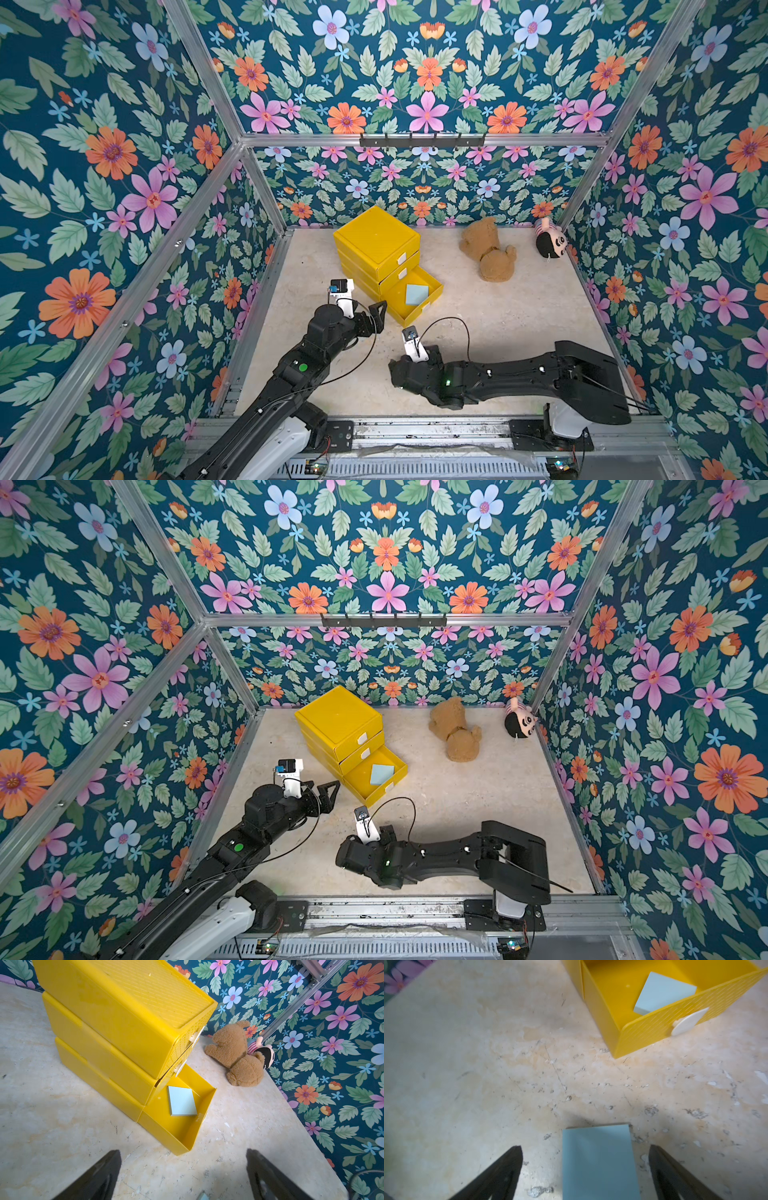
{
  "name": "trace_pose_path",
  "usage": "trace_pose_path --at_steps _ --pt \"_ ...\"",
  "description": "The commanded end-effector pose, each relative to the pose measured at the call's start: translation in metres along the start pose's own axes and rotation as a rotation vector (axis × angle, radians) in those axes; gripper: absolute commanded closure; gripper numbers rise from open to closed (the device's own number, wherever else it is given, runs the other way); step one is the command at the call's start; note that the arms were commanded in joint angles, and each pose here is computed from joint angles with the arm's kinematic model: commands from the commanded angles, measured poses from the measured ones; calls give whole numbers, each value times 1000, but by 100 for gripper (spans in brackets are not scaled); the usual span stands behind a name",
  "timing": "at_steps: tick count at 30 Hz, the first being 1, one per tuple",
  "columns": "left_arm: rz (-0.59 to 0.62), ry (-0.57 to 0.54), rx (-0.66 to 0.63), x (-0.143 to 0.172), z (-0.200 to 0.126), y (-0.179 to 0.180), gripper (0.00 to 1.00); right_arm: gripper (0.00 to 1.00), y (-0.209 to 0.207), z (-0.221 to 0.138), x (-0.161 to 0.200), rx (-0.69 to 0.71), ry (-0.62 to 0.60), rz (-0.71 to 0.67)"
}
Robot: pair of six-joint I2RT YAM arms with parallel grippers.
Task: Please put the sticky notes in the drawer by color
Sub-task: Place the sticky notes in the drawer, then pick up the sticky notes from the center of the board.
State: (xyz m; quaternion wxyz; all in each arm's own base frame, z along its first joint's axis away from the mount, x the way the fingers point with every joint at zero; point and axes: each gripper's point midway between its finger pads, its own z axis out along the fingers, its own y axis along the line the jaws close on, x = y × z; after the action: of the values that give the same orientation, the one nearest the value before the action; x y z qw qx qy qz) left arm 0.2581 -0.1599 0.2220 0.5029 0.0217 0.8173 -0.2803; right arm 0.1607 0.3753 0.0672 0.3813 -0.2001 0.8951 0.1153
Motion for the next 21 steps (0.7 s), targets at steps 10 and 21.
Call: trace_pose_path --at_steps 10,21 --pt "9 -2 -19 -2 -3 3 0 1 0 19 32 22 93 -70" --pt "11 2 -18 -1 -3 3 0 1 -12 29 44 40 142 -45"
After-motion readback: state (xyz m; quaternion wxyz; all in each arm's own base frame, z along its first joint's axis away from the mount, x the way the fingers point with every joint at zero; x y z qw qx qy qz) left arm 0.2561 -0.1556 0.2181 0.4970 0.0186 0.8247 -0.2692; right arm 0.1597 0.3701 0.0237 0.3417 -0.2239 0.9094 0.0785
